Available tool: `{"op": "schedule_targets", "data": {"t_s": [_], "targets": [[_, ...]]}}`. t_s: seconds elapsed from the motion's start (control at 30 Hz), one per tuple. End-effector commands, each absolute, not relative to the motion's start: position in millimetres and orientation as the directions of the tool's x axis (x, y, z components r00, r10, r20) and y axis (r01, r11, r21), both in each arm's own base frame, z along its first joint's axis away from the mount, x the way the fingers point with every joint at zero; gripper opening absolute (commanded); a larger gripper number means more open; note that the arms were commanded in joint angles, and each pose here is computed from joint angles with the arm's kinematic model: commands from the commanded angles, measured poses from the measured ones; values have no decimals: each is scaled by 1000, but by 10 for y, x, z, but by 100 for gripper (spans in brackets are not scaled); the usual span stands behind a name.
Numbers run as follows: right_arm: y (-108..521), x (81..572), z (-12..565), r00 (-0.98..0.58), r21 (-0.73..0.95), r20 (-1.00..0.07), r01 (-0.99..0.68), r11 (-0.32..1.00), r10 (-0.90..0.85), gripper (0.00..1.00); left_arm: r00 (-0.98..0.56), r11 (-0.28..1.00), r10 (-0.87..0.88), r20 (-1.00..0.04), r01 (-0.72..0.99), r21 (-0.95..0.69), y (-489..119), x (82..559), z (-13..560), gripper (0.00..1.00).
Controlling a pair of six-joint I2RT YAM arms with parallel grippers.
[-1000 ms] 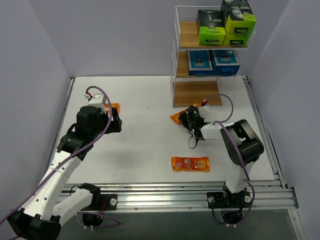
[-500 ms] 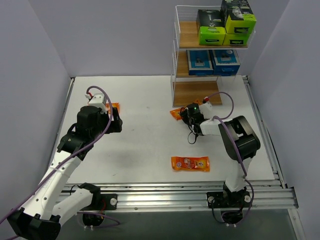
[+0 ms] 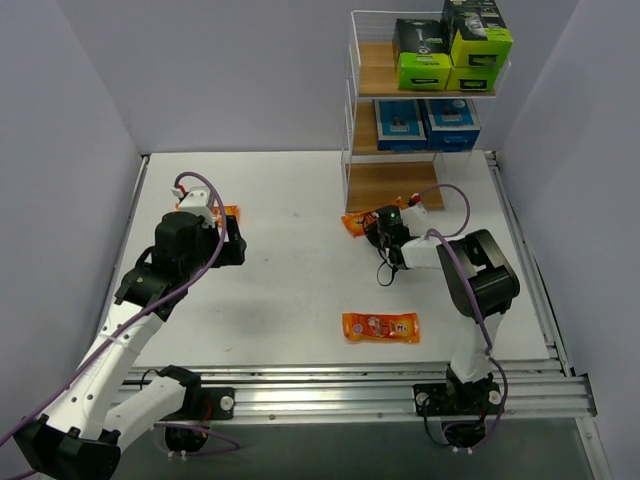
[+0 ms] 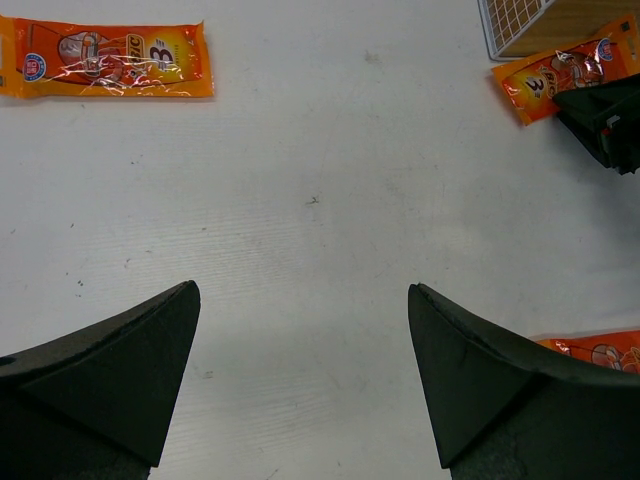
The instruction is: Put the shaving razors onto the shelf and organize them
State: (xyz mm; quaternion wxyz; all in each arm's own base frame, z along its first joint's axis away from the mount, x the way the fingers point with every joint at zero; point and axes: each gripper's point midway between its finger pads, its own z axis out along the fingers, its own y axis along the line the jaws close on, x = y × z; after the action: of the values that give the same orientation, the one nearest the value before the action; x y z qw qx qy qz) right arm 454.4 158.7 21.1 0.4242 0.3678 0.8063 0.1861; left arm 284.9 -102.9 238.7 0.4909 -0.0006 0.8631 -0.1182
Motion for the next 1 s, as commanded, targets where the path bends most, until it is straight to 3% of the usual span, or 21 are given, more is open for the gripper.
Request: {"op": "schedule_targets", "data": {"t_s": [0.0, 0.2, 0.5, 0.97], "targets": [[1464, 4524, 65, -382, 562, -554, 483, 671, 740, 23, -482, 967, -122, -868, 139, -213, -1073, 2885, 2502, 94], [1446, 4578, 88, -372, 576, -552, 477, 664, 746, 17, -481, 967, -120, -868, 143, -213, -1084, 2882, 2508, 94], [1366, 4725, 213, -350, 574, -572, 476, 667, 742, 23, -484, 967, -119, -867, 143, -213, -1090, 2876, 2499, 94], [1342, 4979, 335, -320, 585, -590, 463, 666, 741, 24, -485, 966, -117, -867, 149, -214, -1107, 2873, 2501, 94]]}}
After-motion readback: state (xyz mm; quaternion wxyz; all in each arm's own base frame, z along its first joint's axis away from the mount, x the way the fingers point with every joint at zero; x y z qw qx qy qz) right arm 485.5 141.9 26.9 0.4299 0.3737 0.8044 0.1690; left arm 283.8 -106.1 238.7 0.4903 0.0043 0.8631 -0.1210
